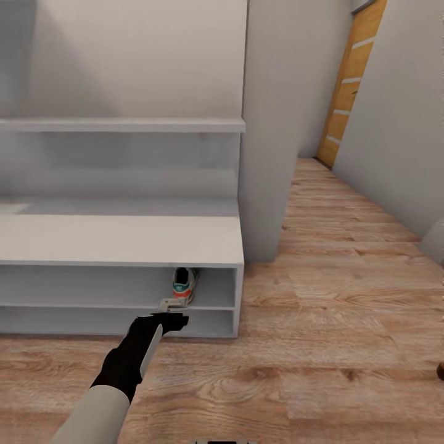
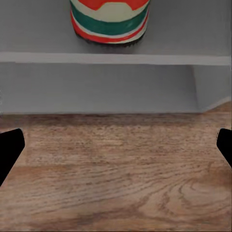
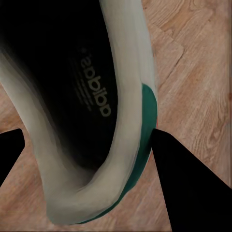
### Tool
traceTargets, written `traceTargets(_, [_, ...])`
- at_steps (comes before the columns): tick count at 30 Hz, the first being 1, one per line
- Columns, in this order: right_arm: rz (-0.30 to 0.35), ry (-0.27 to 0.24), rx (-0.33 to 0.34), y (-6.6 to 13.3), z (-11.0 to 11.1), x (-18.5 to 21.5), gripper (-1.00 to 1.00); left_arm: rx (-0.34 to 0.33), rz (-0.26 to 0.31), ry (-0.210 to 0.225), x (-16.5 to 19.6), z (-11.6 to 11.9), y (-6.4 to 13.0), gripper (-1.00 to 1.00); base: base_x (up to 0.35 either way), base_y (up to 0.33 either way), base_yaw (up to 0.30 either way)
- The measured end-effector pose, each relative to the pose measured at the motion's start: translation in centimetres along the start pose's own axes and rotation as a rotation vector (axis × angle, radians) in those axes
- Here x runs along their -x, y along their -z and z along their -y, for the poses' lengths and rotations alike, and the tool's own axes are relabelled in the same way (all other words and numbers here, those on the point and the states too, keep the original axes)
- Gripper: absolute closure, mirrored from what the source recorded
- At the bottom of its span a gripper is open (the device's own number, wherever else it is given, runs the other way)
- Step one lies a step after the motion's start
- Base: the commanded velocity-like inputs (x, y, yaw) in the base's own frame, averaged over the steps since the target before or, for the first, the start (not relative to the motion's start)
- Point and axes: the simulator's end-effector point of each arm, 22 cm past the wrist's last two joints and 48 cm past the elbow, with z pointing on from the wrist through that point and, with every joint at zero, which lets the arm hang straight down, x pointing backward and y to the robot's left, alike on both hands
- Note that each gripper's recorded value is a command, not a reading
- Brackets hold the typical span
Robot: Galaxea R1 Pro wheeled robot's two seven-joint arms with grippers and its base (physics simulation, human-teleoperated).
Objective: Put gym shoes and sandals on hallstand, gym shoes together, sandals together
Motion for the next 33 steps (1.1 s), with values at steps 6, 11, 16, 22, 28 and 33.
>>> traceTargets(6, [-0.001,0.001,0.0,0.0,0.0,0.0,1.0,-0.001,0.001,0.0,0.0,0.0,0.0,-1.0,-0.31,0.019,0.0])
traceTargets(11, [0.0,0.001,0.0,0.0,0.0,0.0,1.0,0.001,0.002,0.0,0.0,-0.1,0.0,-1.0,-0.243,0.124,0.0])
traceTargets(16, [-0.001,0.003,-0.002,0.0,0.0,-0.1,1.0,0.027,0.003,-0.005,0.0,-1.9,0.0,-1.0,-0.182,0.234,0.0])
traceTargets(22, [-0.001,0.003,0.0,0.0,-0.1,-0.1,1.0,0.054,0.008,-0.012,0.2,-3.8,0.2,-1.0,-0.042,0.298,0.0])
traceTargets(28, [-0.003,0.002,0.003,0.0,-0.2,-0.2,1.0,0.08,0.049,-0.023,0.9,-5.7,0.2,-1.0,-0.003,0.307,0.0])
traceTargets(33, [-0.003,0.002,0.002,0.0,-0.1,-0.1,1.0,0.086,0.108,-0.026,2.1,-6.0,0.3,-1.0,-0.049,0.312,0.0])
